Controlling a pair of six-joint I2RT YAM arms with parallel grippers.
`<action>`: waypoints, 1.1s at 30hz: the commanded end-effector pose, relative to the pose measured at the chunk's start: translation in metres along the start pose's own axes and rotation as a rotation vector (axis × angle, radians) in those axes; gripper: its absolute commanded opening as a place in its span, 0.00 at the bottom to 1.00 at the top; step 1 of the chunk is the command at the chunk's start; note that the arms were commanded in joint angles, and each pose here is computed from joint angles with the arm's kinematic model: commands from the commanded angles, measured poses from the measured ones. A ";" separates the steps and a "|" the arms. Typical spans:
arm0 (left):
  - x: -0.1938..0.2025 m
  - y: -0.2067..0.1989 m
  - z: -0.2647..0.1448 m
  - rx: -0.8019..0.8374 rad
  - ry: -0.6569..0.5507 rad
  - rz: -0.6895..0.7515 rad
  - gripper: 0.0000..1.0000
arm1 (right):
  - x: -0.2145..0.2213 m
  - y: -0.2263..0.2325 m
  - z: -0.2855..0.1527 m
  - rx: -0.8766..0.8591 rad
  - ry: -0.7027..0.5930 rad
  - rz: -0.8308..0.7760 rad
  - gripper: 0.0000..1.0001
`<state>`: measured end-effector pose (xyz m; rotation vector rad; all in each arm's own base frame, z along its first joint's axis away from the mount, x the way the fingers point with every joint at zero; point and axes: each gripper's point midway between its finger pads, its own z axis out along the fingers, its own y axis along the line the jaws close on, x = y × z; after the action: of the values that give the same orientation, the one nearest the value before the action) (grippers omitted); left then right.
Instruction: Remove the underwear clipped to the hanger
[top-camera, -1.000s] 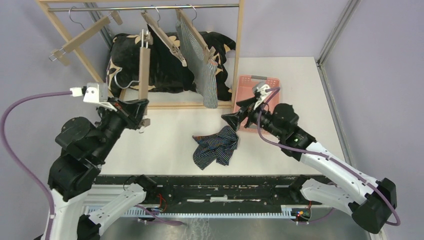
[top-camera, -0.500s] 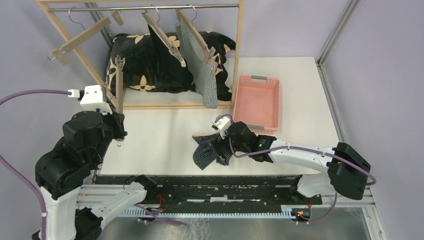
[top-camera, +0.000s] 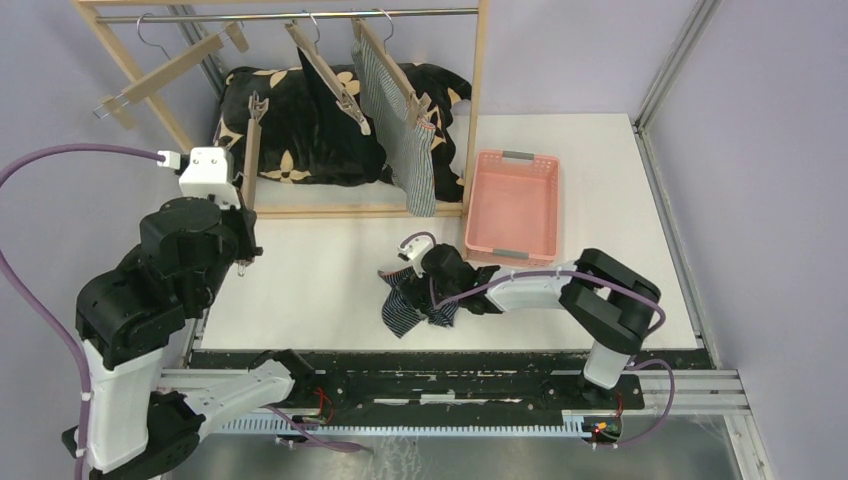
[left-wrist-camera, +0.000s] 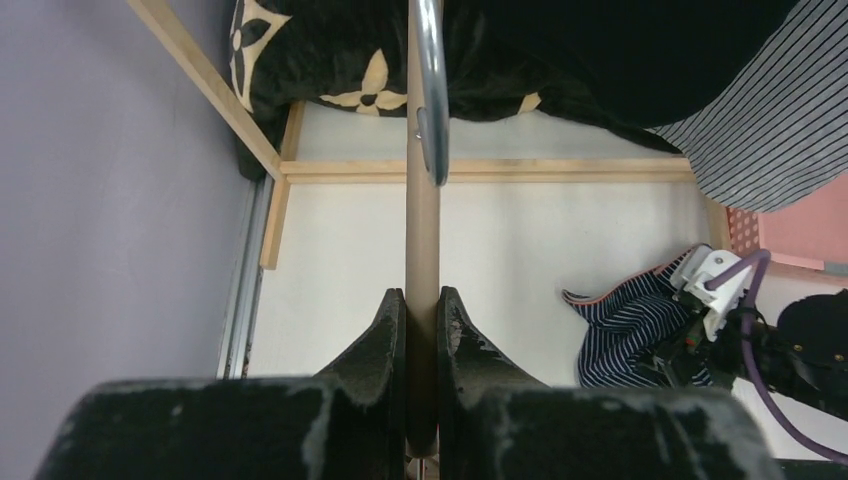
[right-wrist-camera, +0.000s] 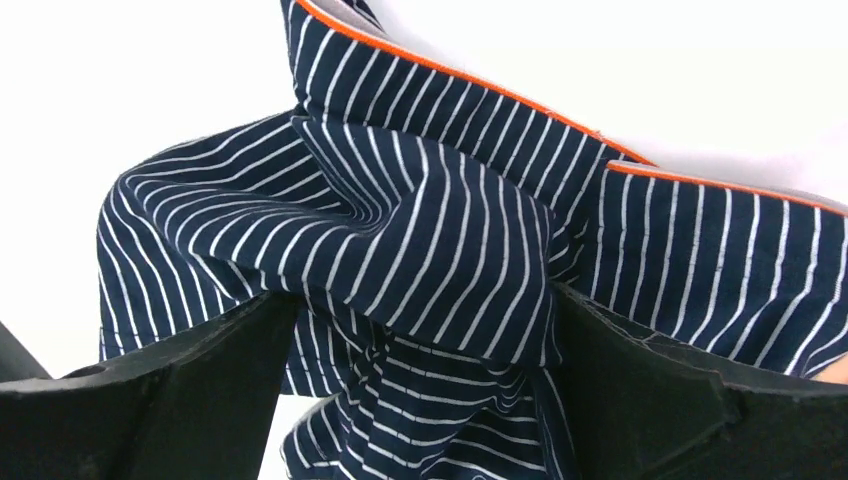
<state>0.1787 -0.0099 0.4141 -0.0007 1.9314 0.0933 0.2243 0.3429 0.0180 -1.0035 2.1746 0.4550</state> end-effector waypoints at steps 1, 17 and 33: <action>-0.010 -0.009 0.015 -0.029 -0.005 0.062 0.03 | -0.003 0.010 0.025 -0.026 0.010 0.037 1.00; -0.006 -0.038 0.128 0.108 0.040 0.037 0.03 | -0.059 -0.001 -0.050 0.023 -0.101 0.037 0.00; -0.098 -0.016 0.155 0.291 -0.066 0.031 0.03 | -0.129 -0.128 -0.224 0.575 -0.425 0.150 0.01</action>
<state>0.3536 -0.0131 0.4045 0.0858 1.9976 -0.0742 0.2649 0.2398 0.2327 -0.5183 1.8732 0.2468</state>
